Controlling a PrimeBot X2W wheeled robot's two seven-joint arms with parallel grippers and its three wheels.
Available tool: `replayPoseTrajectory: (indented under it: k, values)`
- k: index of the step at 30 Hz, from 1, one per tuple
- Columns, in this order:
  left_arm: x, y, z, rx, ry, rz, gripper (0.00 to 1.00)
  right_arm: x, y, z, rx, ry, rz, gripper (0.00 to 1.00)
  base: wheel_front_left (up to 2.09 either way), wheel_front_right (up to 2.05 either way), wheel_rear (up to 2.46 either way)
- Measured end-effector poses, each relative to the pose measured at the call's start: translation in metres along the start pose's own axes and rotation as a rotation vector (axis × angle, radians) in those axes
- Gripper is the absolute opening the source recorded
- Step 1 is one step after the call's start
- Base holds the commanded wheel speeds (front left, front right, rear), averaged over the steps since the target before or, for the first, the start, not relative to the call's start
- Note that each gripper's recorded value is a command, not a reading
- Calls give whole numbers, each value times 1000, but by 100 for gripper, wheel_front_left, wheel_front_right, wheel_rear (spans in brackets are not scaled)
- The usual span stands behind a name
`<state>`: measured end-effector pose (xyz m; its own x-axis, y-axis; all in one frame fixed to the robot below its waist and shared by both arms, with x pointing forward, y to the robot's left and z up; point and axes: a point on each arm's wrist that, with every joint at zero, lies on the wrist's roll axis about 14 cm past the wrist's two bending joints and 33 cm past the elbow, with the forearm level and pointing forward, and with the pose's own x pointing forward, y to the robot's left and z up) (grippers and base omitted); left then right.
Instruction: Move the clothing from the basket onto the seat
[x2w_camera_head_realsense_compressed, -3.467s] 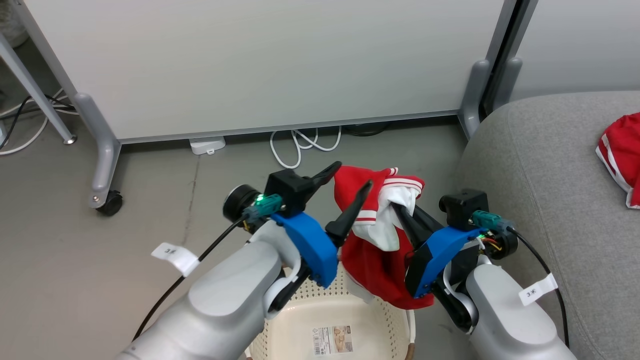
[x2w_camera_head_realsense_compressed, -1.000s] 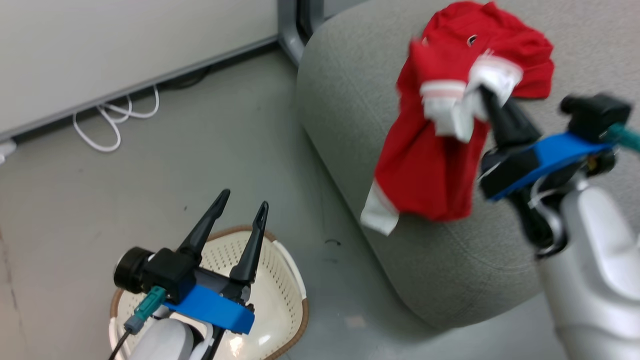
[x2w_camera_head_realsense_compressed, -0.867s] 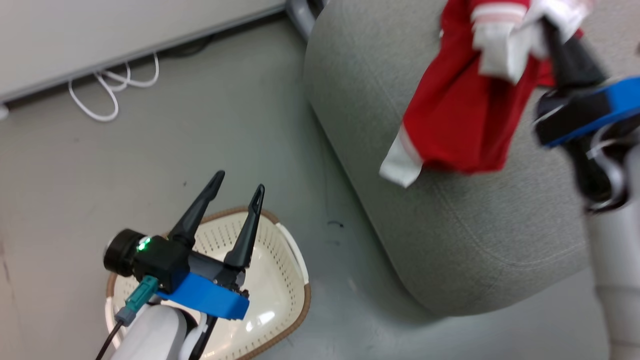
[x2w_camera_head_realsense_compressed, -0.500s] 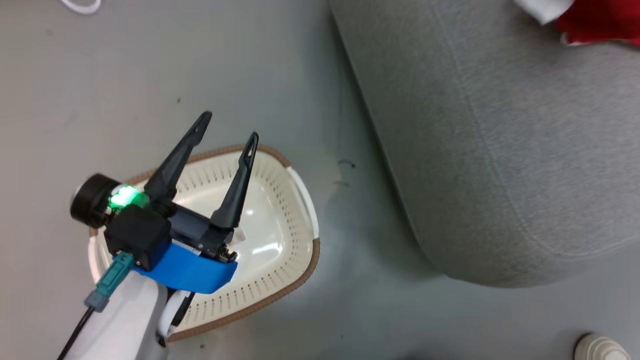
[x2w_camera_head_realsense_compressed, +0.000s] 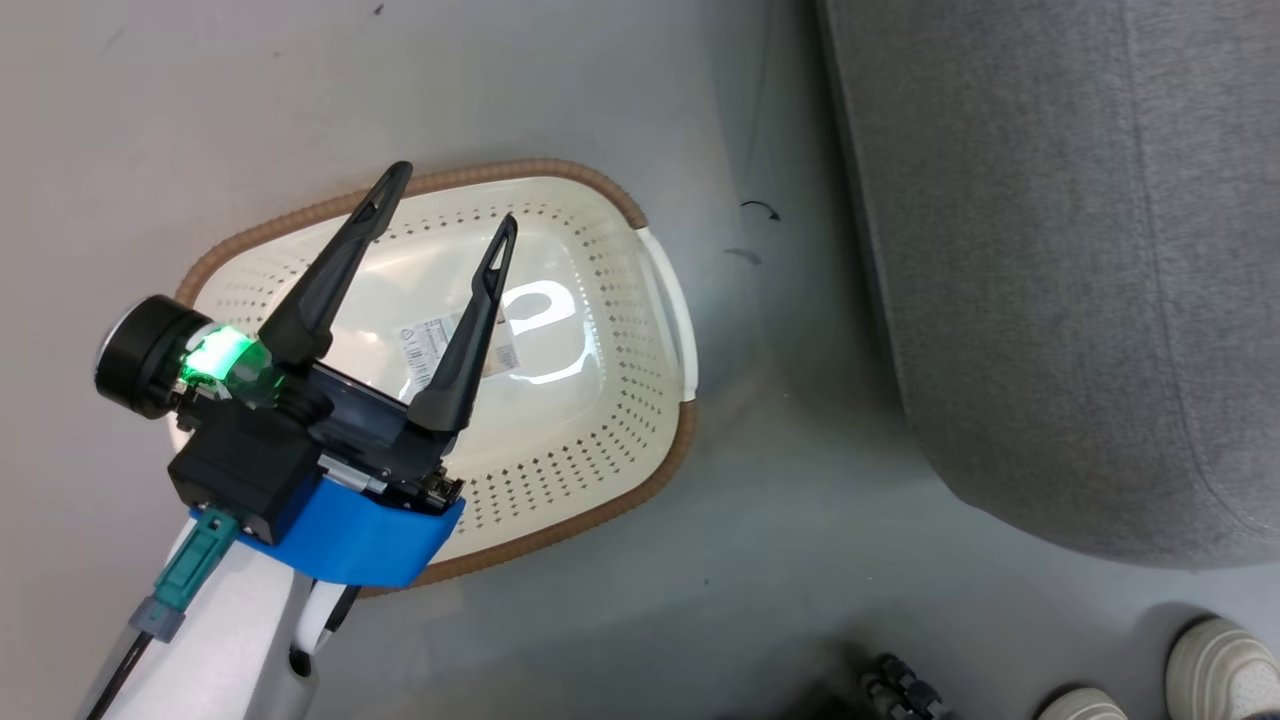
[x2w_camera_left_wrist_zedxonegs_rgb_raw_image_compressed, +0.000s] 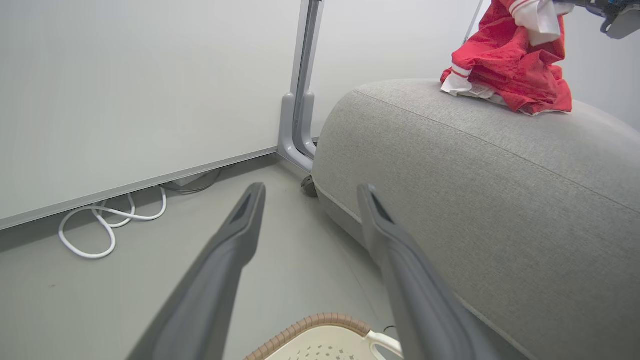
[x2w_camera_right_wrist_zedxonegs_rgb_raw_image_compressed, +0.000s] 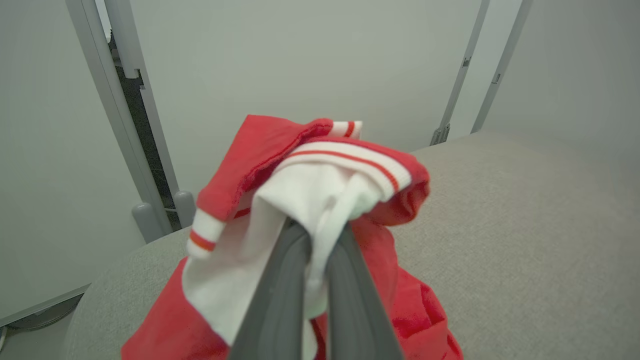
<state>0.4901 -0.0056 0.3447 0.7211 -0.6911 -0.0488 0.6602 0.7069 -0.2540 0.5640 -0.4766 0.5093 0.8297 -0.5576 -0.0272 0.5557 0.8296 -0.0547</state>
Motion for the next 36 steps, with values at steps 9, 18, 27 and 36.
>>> replayPoseTrajectory:
  k: [9, 18, 27, 36]
  values:
    - [-8, 7, 7, 17, 4, 34, 100, -13, -9, -72, -40, 204, -41, 29, 0, 0, 0]
    - [-12, -10, 37, 25, -30, 45, 100, -28, -7, -49, -18, 193, -7, 100, 0, 0, 0]
    - [-42, -22, 73, 21, -49, 129, 100, -76, 10, -23, 29, 140, 84, 100, 0, 0, 0]
    - [-92, -31, 99, 26, -70, 251, 100, -160, 33, -19, 54, 94, 216, 100, 0, 0, 0]
